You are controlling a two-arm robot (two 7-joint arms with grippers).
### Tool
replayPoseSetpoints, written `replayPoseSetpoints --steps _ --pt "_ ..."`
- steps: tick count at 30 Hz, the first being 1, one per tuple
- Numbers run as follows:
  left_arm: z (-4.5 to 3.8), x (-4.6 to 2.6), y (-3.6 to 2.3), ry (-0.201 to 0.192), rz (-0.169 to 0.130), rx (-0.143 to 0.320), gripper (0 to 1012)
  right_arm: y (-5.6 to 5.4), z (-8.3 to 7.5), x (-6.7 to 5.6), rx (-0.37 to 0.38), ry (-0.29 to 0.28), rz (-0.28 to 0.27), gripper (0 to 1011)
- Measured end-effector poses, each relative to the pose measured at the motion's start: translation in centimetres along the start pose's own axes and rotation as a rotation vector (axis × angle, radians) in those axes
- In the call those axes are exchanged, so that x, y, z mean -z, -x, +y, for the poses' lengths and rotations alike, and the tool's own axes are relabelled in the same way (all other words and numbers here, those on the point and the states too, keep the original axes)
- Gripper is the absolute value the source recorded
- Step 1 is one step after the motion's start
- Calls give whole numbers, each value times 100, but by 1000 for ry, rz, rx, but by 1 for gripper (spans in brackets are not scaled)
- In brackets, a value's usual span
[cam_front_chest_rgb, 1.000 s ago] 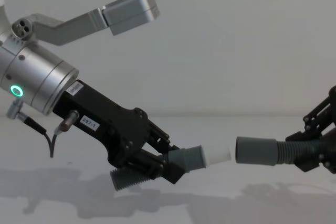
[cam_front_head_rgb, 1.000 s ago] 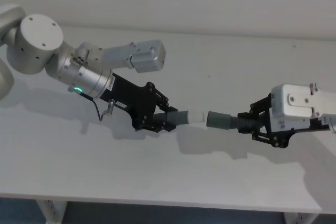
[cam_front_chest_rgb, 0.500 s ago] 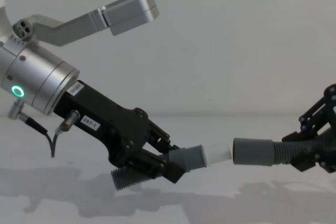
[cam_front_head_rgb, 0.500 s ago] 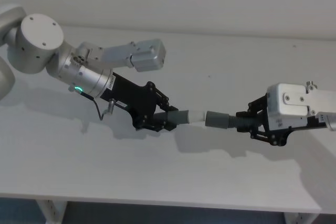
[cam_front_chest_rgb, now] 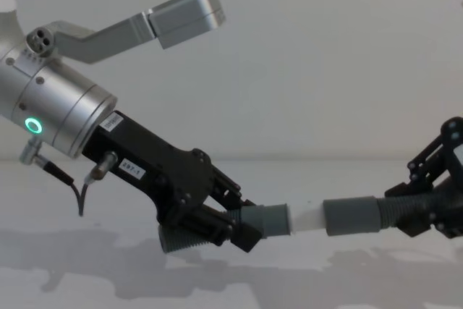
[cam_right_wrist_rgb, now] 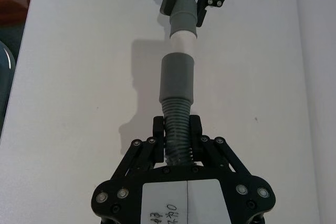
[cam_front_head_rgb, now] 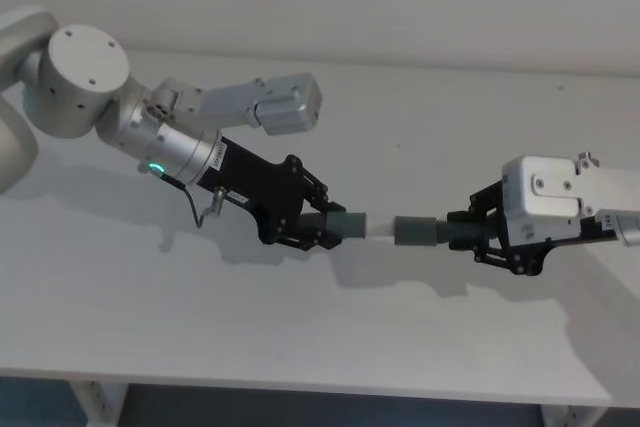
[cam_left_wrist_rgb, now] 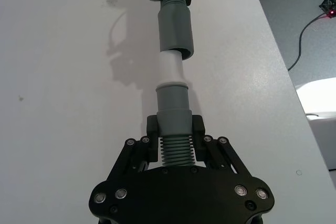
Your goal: Use both hands to pick up one end of the pipe from the table, align the ends, and insert them.
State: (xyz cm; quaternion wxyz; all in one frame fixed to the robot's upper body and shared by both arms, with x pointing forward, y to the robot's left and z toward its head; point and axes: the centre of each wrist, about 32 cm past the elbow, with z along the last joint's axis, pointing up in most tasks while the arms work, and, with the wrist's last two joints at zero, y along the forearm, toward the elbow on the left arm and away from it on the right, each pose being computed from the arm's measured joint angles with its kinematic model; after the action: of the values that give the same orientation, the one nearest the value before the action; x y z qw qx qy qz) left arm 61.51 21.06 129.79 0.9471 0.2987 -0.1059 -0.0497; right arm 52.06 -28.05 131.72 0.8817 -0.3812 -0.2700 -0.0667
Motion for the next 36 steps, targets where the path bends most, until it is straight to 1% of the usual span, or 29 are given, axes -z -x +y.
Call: replayPoseSetpoints --steps 16,36 --pt "-37 -16 -28 7 -2 19 364 -35 28 3 -1 6 10 271" --pt "-31 -24 -18 3 0 25 364 -48 48 6 0 13 15 271"
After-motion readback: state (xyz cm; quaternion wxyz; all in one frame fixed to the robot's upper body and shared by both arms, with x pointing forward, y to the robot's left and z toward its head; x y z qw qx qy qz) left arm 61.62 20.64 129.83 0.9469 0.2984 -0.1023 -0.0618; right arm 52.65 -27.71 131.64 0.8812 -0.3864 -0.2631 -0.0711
